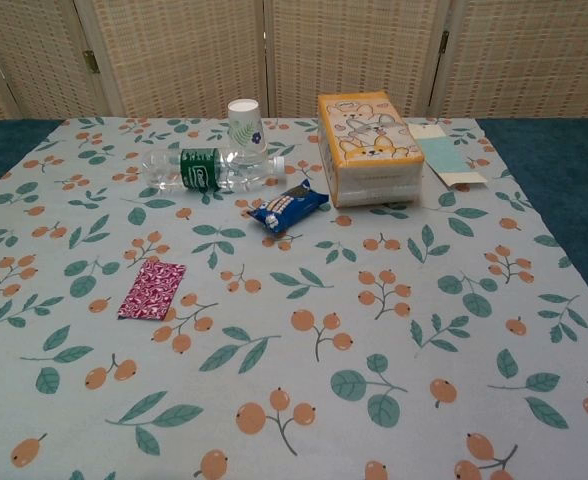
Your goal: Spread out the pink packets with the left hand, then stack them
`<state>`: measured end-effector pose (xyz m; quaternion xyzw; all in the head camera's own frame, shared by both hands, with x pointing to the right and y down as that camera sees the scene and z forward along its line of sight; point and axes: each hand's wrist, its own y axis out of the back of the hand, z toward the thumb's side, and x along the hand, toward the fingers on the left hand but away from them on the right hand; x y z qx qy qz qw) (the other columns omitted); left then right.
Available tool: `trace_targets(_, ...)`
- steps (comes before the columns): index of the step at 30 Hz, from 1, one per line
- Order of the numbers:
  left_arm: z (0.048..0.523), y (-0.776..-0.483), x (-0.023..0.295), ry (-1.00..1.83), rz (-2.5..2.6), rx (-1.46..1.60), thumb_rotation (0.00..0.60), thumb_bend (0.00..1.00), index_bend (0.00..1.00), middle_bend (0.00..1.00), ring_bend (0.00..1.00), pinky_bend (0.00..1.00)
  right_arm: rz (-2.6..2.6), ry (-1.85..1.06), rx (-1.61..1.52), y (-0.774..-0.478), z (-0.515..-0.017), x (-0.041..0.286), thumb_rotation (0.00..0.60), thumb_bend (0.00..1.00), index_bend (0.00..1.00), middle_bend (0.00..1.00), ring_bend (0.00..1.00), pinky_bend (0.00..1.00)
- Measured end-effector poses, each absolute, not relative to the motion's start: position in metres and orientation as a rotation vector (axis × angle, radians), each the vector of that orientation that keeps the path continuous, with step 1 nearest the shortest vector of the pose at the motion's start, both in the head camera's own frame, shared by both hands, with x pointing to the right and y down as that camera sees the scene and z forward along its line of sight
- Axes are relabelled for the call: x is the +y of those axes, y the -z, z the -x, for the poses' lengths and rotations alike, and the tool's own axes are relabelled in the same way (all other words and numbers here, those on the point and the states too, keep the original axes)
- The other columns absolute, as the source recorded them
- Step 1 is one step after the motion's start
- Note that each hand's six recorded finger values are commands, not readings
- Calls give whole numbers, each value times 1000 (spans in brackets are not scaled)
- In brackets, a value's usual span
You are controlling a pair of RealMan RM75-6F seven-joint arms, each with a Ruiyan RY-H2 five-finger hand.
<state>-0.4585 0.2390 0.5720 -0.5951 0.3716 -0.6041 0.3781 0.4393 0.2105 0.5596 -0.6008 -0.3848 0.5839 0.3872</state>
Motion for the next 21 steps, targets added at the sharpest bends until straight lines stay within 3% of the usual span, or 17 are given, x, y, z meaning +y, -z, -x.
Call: trace_targets(21, 457, -571, 238, 1526, 1526, 953, 600, 295, 105, 21, 0, 0, 1519, -1474, -997, -554, -442, 211, 600, 385, 0, 0, 0, 0)
